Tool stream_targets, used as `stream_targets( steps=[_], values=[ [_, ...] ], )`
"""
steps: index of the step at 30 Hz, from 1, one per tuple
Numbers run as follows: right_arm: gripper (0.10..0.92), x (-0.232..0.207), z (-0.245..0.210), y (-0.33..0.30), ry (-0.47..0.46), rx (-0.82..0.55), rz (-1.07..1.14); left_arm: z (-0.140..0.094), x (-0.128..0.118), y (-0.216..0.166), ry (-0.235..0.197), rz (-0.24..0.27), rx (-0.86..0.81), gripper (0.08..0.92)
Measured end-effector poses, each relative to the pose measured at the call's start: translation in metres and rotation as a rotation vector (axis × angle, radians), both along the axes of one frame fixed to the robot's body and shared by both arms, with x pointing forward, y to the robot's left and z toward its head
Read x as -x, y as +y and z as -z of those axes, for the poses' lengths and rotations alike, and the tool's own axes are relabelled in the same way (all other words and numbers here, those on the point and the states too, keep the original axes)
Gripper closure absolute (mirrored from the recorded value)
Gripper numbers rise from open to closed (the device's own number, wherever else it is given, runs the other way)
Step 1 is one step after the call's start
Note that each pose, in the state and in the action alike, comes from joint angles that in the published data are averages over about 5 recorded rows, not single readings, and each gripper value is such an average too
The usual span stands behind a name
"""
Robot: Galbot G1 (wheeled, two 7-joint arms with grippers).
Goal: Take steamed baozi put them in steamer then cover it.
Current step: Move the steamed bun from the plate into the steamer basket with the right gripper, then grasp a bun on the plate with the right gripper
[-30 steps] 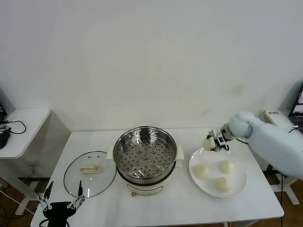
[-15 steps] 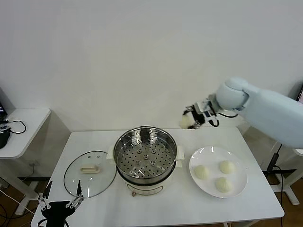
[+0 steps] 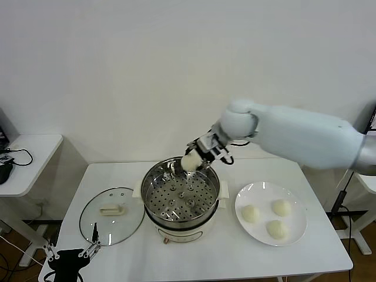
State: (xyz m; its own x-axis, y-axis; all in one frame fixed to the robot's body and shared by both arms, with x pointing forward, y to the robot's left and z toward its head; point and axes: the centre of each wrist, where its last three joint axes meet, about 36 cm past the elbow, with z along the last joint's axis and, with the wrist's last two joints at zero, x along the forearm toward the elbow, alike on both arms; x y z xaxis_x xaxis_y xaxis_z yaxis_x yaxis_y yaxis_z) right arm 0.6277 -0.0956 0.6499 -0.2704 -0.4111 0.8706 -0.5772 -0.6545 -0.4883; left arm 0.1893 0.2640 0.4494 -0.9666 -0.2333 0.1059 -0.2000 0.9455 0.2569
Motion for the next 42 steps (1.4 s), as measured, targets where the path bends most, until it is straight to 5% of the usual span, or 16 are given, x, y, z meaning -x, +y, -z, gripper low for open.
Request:
stream_targets(
  steps=[25,32,42],
  values=[
    [0.366,-0.031,0.077,0.053,-0.146,0.168,-0.336,-0.006,-0.003,0.001,-0.018,-0.021,0.01,0.177],
    [0.213,-0.032,0.071,0.053,-0.147,0.162,-0.348,-0.008,-0.001,0.0,-0.02,-0.021,0.012,0.177],
    [0.199,-0.018,0.02,0.03,-0.072,0.089,-0.171,-0.01,-0.003,-0.001,-0.027,-0.01,0.015,0.177]
  ],
)
